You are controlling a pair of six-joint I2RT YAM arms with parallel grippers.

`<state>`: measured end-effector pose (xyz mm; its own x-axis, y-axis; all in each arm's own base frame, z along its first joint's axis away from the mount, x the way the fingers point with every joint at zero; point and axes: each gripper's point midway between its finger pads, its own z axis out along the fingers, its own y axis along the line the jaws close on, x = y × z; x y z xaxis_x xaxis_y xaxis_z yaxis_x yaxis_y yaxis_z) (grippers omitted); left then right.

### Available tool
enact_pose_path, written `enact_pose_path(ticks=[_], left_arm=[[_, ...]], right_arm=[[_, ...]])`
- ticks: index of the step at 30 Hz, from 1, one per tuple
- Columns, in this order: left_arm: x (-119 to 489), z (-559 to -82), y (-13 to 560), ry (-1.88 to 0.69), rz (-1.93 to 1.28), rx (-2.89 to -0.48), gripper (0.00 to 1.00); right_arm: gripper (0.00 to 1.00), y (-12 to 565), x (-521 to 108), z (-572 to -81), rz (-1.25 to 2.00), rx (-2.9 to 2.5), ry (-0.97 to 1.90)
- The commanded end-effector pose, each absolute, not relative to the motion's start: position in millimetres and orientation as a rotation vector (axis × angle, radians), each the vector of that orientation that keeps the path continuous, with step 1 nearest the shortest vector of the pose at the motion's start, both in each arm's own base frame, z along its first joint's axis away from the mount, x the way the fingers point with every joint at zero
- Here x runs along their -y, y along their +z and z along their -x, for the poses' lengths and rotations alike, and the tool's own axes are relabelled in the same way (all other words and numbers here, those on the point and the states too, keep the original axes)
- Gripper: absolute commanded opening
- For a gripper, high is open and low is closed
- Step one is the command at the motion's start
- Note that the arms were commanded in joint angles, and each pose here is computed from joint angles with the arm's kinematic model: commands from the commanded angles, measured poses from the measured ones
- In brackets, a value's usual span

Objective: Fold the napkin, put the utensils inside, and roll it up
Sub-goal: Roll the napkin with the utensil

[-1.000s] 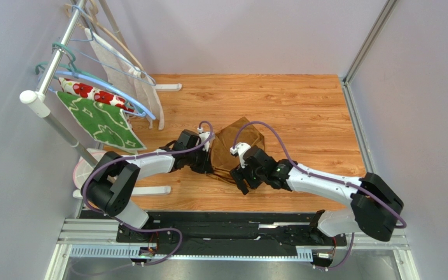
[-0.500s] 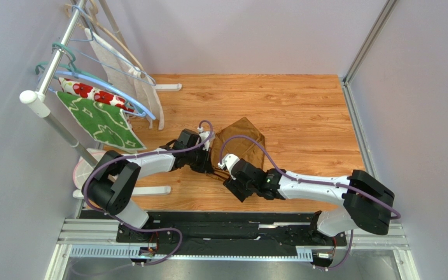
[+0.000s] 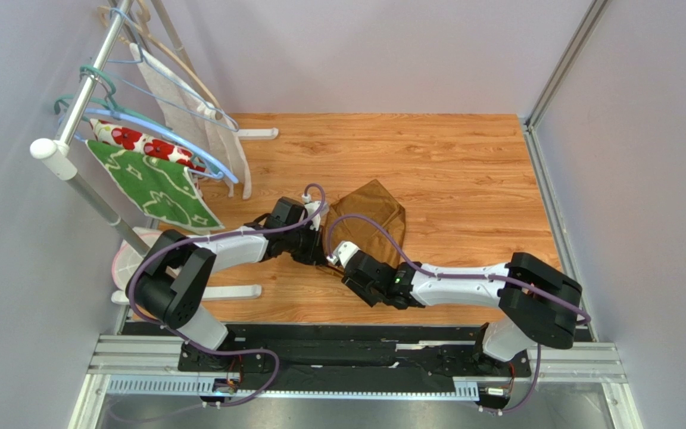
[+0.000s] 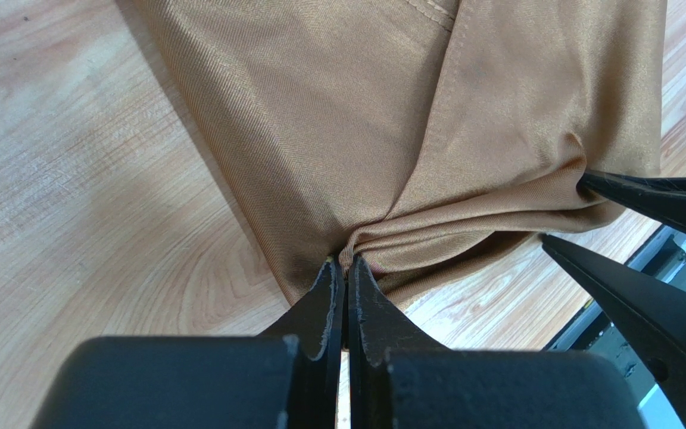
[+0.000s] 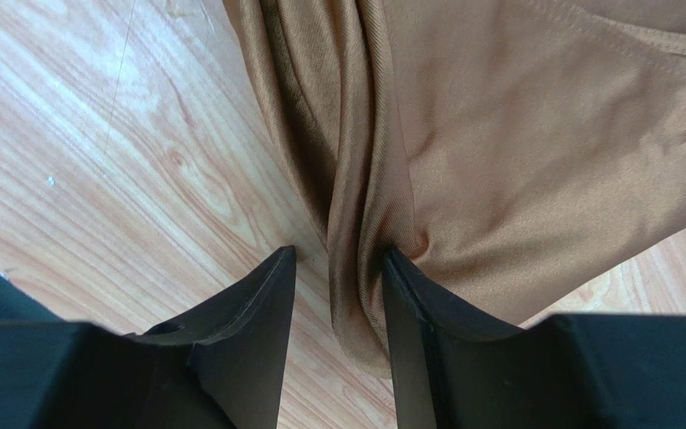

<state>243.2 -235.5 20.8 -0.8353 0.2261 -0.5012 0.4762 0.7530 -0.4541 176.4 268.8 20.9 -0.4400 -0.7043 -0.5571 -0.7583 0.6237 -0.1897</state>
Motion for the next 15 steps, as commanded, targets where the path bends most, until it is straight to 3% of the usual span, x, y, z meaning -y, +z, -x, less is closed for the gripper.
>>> enact_pose_path(ticks=[1, 3, 6, 10, 15], left_arm=[[232.4, -247.4, 16.6, -0.784, -0.553, -2.540, 0.00], [232.4, -247.4, 16.8, -0.788, -0.550, -2.540, 0.00], [232.8, -248.4, 18.5, -0.791, -0.554, -2.532, 0.00], [232.1, -248.7, 19.9, -0.793, -0.549, -2.530, 0.00], [232.6, -252.0, 31.1, -0.805, -0.527, -2.498, 0.00]], right_arm=[[0.43, 18.5, -272.6, -185.8, 1.103, -2.242, 0.055], [0.43, 17.1, -272.8, -186.6, 1.106, -2.252, 0.038], [0.33, 10.2, -272.3, -184.5, 1.110, -2.284, 0.023], [0.07, -2.0, -272.8, -177.3, 1.144, -2.346, 0.025], [0.00, -6.3, -276.7, -159.4, 1.207, -2.414, 0.119]])
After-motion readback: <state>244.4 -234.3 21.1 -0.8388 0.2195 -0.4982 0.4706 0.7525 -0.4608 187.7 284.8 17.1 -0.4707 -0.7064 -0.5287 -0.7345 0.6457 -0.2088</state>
